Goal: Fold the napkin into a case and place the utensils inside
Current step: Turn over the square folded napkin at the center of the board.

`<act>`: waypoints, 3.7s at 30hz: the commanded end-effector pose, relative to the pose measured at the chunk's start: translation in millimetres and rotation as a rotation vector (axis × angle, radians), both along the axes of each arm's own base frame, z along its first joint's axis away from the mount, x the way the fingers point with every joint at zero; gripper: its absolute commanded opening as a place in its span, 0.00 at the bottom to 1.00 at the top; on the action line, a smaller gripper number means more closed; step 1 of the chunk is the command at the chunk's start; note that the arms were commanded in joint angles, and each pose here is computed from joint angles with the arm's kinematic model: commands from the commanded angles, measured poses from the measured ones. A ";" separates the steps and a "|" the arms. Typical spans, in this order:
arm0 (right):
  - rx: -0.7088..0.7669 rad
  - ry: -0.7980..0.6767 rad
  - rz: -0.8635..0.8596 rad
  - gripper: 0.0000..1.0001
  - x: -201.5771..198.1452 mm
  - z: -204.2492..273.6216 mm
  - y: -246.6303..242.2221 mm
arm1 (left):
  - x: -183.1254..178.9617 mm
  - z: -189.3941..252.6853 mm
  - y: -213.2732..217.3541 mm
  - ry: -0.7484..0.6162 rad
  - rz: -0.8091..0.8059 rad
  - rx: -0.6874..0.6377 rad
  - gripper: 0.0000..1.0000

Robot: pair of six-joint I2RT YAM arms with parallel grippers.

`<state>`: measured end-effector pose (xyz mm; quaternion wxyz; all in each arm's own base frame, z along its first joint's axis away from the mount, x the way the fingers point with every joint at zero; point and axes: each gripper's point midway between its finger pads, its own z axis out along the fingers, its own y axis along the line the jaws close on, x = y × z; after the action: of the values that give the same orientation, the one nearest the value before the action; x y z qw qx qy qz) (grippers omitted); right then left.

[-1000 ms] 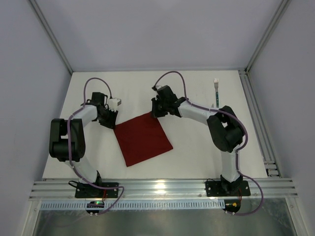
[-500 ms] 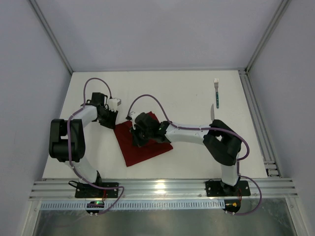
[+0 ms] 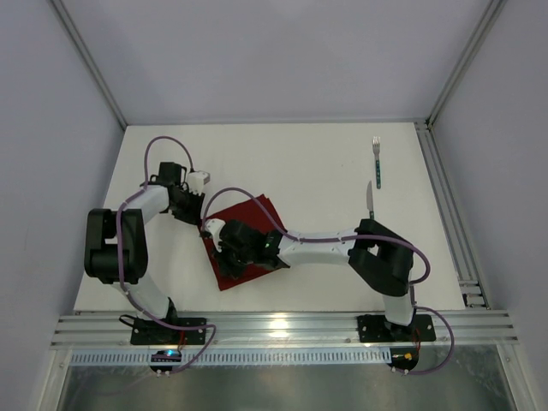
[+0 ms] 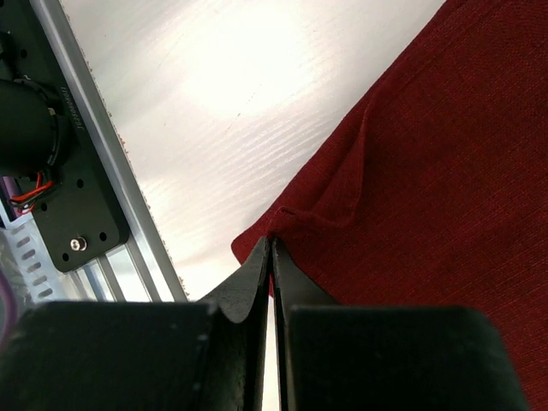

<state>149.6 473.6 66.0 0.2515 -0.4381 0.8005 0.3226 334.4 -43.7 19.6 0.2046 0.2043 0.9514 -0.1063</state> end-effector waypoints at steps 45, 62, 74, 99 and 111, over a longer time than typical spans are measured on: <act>0.193 -0.038 0.021 0.48 -7.2 68.2 12.1 | -1.6 83.0 3.5 -0.176 0.021 0.023 0.47; 0.093 0.190 -0.391 0.20 49.3 0.0 -111.3 | -2.8 32.7 -29.1 -0.178 -0.103 0.159 0.43; 0.068 0.250 -0.540 0.16 68.4 -21.3 -141.0 | -36.2 -12.7 -15.1 -0.053 -0.150 0.250 0.39; -0.125 -0.402 -0.055 0.52 72.3 52.7 -232.2 | -34.1 -0.8 -24.0 -0.094 -0.160 0.200 0.39; -0.180 -0.538 0.477 0.58 55.8 13.4 -205.2 | -31.4 2.6 -26.0 -0.113 -0.161 0.190 0.39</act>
<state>201.3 250.1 72.3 0.3211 -0.6475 0.6691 0.1734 300.0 -68.8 19.0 0.2141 0.2985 0.9299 -0.0192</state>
